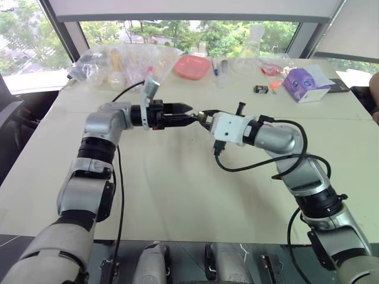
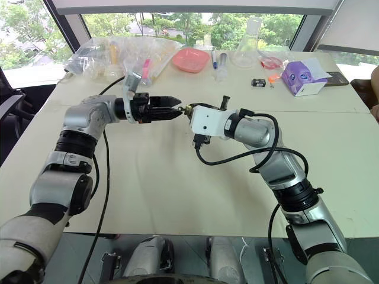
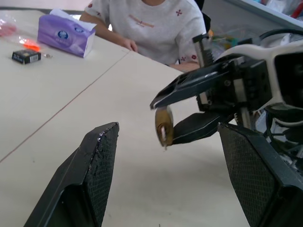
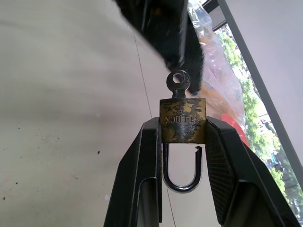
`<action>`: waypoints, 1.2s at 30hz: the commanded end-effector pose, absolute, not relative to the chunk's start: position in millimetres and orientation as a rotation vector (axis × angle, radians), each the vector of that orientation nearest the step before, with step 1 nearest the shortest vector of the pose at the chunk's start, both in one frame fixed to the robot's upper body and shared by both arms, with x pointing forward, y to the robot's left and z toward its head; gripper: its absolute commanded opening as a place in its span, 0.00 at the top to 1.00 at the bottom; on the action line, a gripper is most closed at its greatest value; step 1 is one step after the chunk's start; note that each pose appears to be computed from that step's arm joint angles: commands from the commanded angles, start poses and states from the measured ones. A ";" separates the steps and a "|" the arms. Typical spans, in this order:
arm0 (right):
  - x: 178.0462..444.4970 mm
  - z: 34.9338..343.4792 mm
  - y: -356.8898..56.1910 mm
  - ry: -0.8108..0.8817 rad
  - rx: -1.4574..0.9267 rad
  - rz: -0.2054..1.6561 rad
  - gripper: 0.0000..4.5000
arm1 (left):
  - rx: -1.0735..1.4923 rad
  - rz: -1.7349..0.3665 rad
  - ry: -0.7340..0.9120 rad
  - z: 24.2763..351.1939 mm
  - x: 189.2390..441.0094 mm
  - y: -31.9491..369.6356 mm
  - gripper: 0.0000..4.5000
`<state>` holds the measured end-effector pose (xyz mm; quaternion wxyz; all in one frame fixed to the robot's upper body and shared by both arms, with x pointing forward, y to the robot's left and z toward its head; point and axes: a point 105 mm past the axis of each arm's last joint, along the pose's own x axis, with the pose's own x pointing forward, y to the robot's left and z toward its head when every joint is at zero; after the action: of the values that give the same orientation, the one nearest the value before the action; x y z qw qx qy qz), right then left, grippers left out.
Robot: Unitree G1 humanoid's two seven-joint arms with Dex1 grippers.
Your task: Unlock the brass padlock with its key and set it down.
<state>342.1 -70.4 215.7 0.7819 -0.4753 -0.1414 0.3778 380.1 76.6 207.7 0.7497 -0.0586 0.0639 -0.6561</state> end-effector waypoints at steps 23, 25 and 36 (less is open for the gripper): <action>329.0 234.2 -57.3 -0.408 -1.048 0.807 0.85 | -0.083 -1.478 0.067 221.4 382.6 58.2 1.00; 329.2 234.1 -57.0 -0.407 -1.047 0.810 0.85 | -0.096 -1.476 0.066 221.0 382.3 58.3 1.00; 329.8 230.6 -71.9 -0.365 -1.059 0.779 0.01 | -0.163 -1.437 0.036 227.2 386.1 66.1 1.00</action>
<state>336.3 -68.5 216.4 0.7782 -0.4813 -0.1434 0.3772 386.2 62.9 212.5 0.7496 -0.0720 0.0430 -0.6566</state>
